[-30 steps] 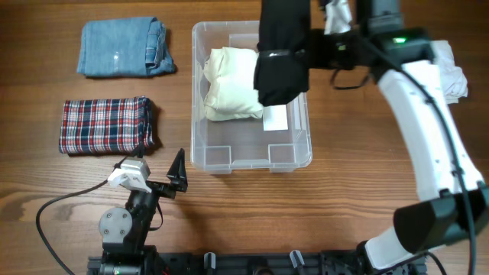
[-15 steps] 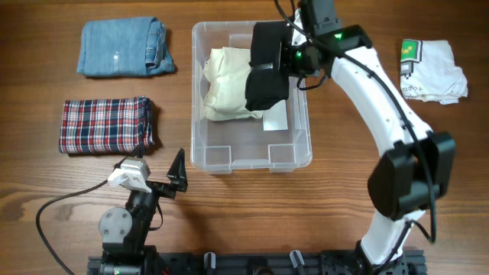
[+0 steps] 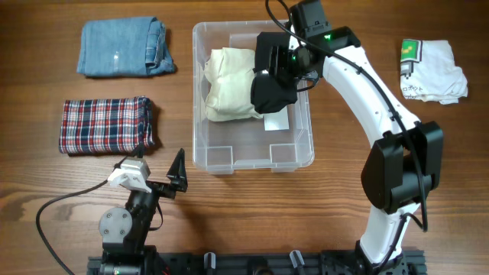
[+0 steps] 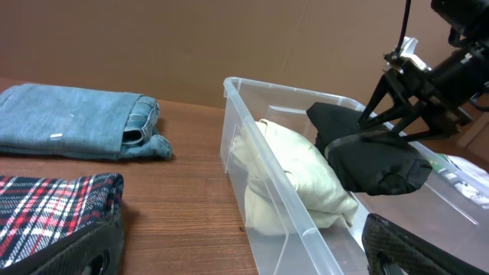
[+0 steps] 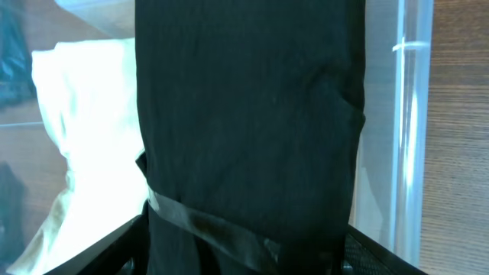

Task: Pack container
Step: 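Lift the black garment and carry it left over the bin, then lower the black garment beside the cream cloth and press it down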

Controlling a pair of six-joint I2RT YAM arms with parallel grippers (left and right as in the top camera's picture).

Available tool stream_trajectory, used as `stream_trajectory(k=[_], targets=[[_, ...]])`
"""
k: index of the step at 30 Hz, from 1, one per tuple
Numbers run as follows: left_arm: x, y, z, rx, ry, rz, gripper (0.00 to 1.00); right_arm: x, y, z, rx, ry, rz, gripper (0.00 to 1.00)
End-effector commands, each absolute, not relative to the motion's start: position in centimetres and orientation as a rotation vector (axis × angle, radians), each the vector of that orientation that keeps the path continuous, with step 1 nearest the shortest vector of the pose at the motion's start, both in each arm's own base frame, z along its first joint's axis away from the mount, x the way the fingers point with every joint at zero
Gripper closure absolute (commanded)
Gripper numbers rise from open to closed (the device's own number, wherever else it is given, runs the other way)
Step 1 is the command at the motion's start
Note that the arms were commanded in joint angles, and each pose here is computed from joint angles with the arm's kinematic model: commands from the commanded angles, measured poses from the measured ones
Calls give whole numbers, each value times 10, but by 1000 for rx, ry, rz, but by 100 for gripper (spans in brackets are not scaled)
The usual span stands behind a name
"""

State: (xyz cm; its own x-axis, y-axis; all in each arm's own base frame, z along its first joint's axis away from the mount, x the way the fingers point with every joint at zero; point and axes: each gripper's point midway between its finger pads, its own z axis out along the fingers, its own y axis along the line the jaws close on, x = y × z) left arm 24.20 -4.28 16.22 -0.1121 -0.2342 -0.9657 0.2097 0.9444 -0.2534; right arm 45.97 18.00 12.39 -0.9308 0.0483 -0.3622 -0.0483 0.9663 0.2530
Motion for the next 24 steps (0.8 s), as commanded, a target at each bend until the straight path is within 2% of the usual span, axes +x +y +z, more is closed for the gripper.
stream_trajectory(k=[1,9,13,15,18,20,24], targets=[[242,-40,160,-17,1643,-353,0,474,168,141,-31,2692,265,25],[242,-40,160,-17,1643,-353,0,476,176,182,-87,2634,217,24],[242,-40,160,-17,1643,-354,0,473,189,186,-124,2617,201,25],[242,-40,160,-17,1643,-354,0,470,195,182,-146,2619,148,44],[242,-40,160,-17,1643,-354,0,463,202,171,-171,2644,108,63],[242,-40,160,-17,1643,-354,0,457,199,161,-134,2674,52,69],[242,-40,160,-17,1643,-354,0,447,194,136,-116,2749,-1,70]])
